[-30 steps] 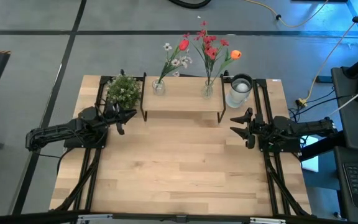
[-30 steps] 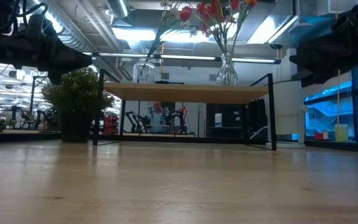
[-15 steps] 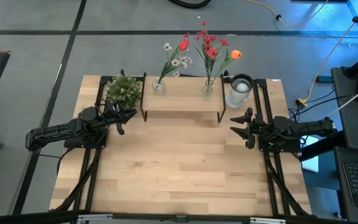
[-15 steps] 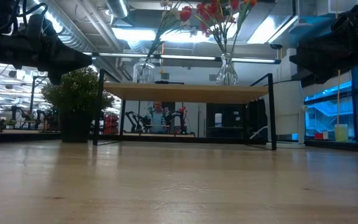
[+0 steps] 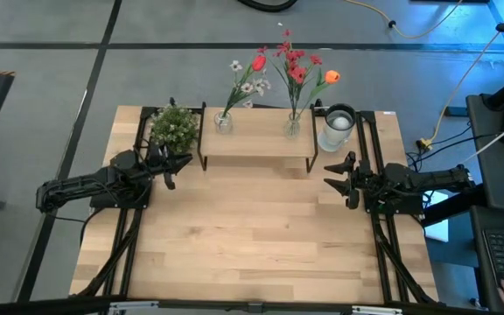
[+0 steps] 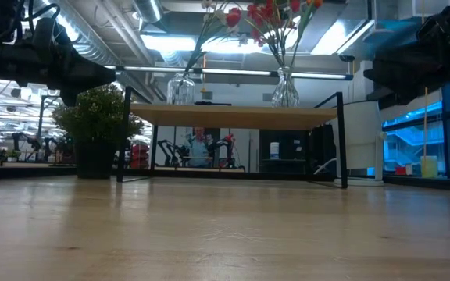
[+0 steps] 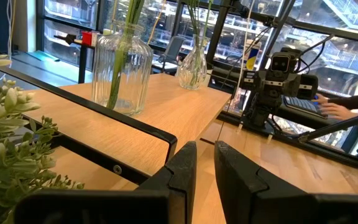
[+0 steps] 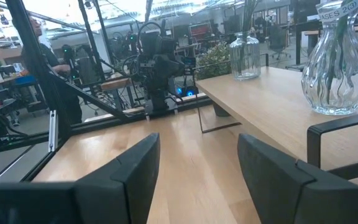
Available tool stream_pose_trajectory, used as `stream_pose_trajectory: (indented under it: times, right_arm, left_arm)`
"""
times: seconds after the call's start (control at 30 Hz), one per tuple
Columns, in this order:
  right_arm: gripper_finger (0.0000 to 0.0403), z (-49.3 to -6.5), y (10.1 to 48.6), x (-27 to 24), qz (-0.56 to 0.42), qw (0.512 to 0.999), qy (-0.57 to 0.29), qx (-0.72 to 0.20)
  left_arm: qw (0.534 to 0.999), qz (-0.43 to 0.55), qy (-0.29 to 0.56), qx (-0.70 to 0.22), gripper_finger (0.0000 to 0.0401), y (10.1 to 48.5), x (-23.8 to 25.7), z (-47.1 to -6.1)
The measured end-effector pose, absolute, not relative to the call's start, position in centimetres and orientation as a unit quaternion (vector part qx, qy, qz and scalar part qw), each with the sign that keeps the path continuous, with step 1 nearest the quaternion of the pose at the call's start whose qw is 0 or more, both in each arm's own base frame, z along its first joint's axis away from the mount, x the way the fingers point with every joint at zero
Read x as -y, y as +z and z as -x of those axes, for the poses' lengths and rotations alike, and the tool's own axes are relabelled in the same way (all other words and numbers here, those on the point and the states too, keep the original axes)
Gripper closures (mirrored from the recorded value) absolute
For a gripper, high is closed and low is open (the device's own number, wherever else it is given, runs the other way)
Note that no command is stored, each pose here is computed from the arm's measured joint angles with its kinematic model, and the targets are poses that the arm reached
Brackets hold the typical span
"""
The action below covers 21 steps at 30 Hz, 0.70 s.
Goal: Pick and place flowers into a vace then onto a shelf
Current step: Return to Home Position
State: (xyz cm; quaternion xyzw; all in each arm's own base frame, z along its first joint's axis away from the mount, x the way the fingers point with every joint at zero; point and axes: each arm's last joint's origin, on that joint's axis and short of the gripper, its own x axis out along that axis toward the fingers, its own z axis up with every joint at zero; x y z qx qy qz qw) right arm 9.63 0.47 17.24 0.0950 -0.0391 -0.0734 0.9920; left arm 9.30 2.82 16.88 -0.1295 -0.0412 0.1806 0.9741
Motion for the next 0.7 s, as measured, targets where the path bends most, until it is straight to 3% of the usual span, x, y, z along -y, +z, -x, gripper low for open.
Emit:
stream_pose_trajectory:
  times: [0.7]
  right_arm:
    - [0.0186, -9.63, 17.24, -0.47, -0.095, 0.992, -0.073, 0.039]
  left_arm:
    - [0.974, 0.129, 0.181, 0.041, 0.035, 16.88, -2.82, -9.3]
